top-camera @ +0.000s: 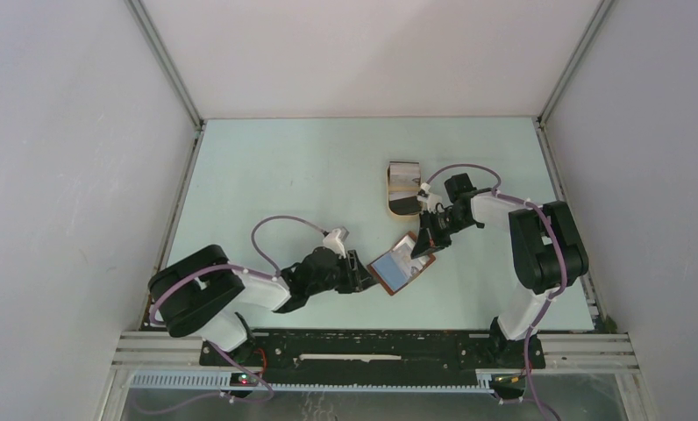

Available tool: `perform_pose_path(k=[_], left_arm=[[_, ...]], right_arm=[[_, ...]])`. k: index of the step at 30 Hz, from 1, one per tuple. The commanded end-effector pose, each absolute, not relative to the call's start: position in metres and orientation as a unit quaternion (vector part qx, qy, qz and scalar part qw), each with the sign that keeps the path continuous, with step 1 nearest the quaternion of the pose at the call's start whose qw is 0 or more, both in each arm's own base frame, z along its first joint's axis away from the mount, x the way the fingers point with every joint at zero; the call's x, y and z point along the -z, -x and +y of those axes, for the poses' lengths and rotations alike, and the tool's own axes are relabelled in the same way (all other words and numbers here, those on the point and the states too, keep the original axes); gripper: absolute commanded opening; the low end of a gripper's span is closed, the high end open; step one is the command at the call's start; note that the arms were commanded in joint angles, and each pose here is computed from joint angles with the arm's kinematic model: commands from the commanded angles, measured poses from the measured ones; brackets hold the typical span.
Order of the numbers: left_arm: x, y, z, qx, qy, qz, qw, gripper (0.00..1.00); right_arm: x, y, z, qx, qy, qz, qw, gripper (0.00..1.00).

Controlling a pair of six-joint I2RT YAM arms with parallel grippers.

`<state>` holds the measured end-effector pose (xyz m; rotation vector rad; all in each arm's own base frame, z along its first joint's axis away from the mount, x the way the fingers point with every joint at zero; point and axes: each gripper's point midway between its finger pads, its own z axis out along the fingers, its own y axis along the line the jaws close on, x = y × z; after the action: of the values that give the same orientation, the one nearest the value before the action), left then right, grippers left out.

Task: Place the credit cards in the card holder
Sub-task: Insert the credit card into the card holder.

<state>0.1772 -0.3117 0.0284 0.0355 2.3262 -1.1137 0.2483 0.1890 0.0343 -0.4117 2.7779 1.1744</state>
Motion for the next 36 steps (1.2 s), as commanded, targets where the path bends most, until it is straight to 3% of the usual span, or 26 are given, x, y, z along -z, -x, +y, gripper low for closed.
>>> perform_pose_path(k=[1, 16, 36], left_arm=[[-0.033, -0.181, -0.308, 0.425, 0.020, 0.857, 0.290, 0.49], [-0.014, -0.181, -0.315, 0.419, 0.064, 0.869, 0.256, 0.50], [0.023, -0.193, -0.306, 0.349, 0.067, 0.902, 0.244, 0.44]], right_arm=[[-0.034, -0.248, 0.191, -0.381, 0.136, 0.913, 0.045, 0.00], [-0.035, -0.246, 0.195, -0.392, 0.132, 0.909, 0.045, 0.00], [-0.029, -0.241, 0.200, -0.387, 0.132, 0.912, 0.032, 0.00]])
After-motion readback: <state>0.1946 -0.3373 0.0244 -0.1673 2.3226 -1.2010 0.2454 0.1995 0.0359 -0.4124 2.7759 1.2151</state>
